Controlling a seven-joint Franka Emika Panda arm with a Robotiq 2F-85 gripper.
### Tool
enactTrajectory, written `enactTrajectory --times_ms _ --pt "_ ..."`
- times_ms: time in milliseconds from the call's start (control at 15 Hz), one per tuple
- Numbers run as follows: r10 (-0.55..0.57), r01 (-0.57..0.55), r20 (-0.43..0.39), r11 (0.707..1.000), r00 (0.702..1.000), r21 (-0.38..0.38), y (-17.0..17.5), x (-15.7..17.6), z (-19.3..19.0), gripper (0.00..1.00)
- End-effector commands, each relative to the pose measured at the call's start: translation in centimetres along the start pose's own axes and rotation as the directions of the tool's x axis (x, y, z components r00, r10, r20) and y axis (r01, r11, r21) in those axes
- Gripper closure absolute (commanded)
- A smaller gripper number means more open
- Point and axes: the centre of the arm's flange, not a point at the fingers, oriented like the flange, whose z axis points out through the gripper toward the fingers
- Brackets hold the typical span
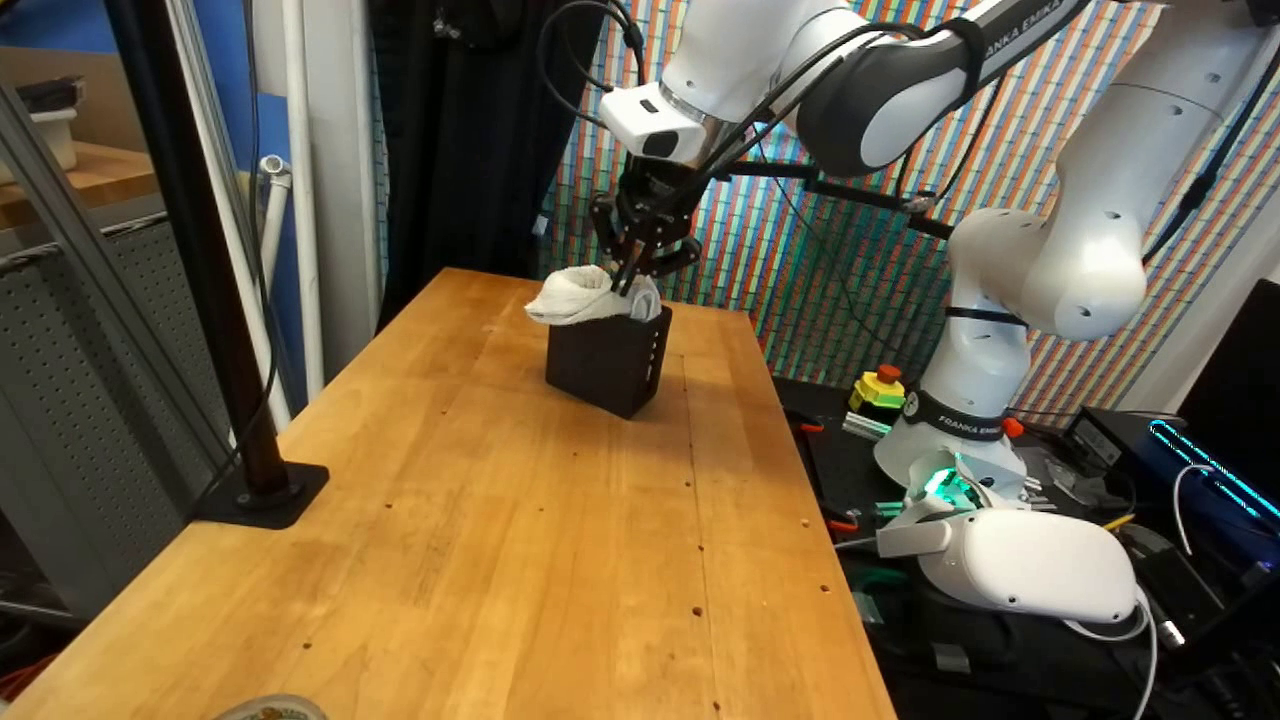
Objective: Place the towel inside the black basket
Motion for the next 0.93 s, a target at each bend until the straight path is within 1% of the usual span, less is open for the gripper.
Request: enactTrajectory --times_ms 0,400,667,867 --pt "0.048 -0.049 -0.011 0.999 0.999 -0.016 0.1 -1.8 0.0 0.89" --pt "0.088 -0.087 -0.041 0.996 0.995 0.016 0.1 -3.0 1.0 0.89" --pt "0.094 -0.092 -0.066 0.995 0.993 0.035 0.0 -2.2 1.5 0.89" --pt "0.096 -0.093 -0.061 0.994 0.993 0.062 0.2 -1.4 2.5 0.89"
